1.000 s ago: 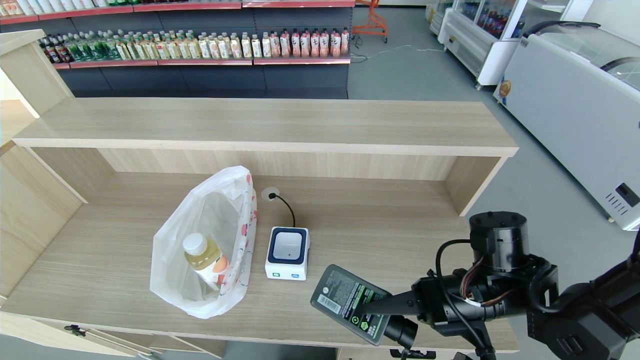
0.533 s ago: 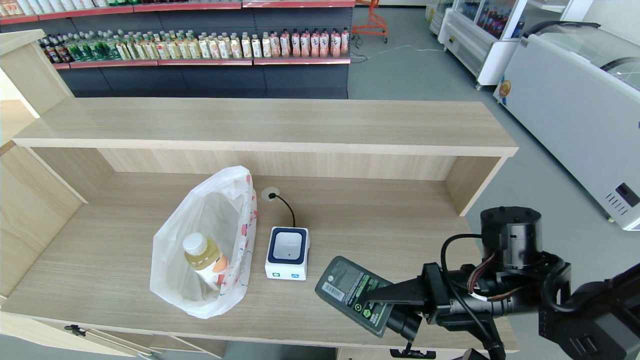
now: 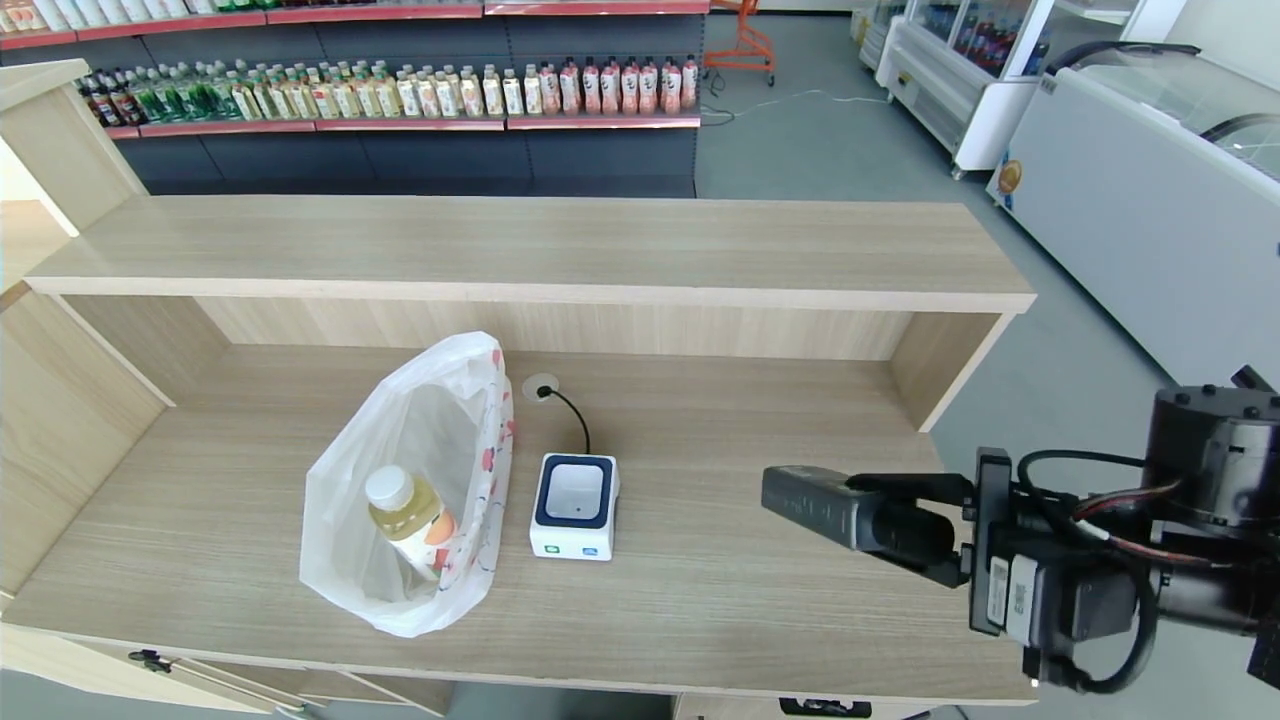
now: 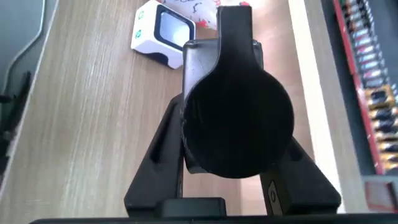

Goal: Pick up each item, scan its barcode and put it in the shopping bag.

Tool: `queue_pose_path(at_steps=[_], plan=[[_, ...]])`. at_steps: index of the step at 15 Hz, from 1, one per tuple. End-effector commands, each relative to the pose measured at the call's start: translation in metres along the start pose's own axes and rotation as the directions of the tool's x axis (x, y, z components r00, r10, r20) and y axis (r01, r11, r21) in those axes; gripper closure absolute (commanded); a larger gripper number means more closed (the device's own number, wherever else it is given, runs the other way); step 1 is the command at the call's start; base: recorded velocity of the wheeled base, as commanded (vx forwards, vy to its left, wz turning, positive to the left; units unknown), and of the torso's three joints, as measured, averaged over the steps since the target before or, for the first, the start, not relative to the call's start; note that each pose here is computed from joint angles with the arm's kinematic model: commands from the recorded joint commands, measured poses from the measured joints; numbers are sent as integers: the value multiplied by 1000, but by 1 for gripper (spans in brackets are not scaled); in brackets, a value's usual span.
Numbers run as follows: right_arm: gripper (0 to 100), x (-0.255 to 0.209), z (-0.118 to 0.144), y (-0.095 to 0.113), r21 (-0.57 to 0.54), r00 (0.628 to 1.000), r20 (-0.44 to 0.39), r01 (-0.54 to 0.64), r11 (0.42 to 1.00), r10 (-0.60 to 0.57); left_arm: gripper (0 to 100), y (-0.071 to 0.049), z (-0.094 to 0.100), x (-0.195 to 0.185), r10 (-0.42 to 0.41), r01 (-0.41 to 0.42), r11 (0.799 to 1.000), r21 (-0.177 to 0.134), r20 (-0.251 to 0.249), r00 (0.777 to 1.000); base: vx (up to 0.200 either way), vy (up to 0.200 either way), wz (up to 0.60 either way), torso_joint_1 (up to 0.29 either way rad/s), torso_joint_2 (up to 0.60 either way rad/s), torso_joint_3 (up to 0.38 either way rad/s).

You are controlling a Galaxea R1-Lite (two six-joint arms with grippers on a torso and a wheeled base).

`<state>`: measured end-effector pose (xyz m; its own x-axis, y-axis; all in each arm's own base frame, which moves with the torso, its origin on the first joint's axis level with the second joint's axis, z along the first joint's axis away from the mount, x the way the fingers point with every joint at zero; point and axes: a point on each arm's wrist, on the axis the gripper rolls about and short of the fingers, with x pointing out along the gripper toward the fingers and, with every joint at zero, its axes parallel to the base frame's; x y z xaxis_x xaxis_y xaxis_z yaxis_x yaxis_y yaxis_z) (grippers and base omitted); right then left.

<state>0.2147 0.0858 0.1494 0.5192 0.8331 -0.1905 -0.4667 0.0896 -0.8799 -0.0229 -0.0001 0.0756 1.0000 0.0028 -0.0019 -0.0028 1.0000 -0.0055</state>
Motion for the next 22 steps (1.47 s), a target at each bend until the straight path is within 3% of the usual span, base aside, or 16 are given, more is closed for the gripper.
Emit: queue_pose_path(at_steps=[1,2,3,4,6,8,9,10,13,22], plan=[[100,-32,17,-26,368,984,-73,179,913,-164,0,0,0,0,0,0,1000,-1,0,1000,0,0,0,0,0,0],[100,-36,20,-32,566,970,-118,241,789,-212,0,0,0,0,0,0,1000,-1,0,1000,0,0,0,0,0,0],[100,-38,22,-40,751,951,-169,294,591,-257,0,0,0,0,0,0,1000,-1,0,1000,0,0,0,0,0,0],[100,-38,22,-42,855,942,-199,302,422,-271,0,0,0,0,0,0,1000,-1,0,1000,0,0,0,0,0,0],[100,-35,16,-35,935,924,-277,322,148,-263,0,0,0,0,0,0,1000,-1,0,1000,0,0,0,0,0,0],[100,-33,13,-29,955,925,-294,297,-23,-242,0,0,0,0,0,0,1000,-1,0,1000,0,0,0,0,0,0],[100,-29,14,-23,955,934,-285,258,-145,-215,0,0,0,0,0,0,1000,-1,0,1000,0,0,0,0,0,0],[100,-28,14,-20,951,937,-286,251,-182,-200,0,0,0,0,0,0,1000,-1,0,1000,0,0,0,0,0,0],[100,-27,12,-16,946,939,-288,250,-205,-186,0,0,0,0,0,0,1000,-1,0,1000,0,0,0,0,0,0],[100,-24,9,-14,943,941,-293,255,-215,-169,0,0,0,0,0,0,1000,-4,2,1000,0,22,0,0,0,0]])
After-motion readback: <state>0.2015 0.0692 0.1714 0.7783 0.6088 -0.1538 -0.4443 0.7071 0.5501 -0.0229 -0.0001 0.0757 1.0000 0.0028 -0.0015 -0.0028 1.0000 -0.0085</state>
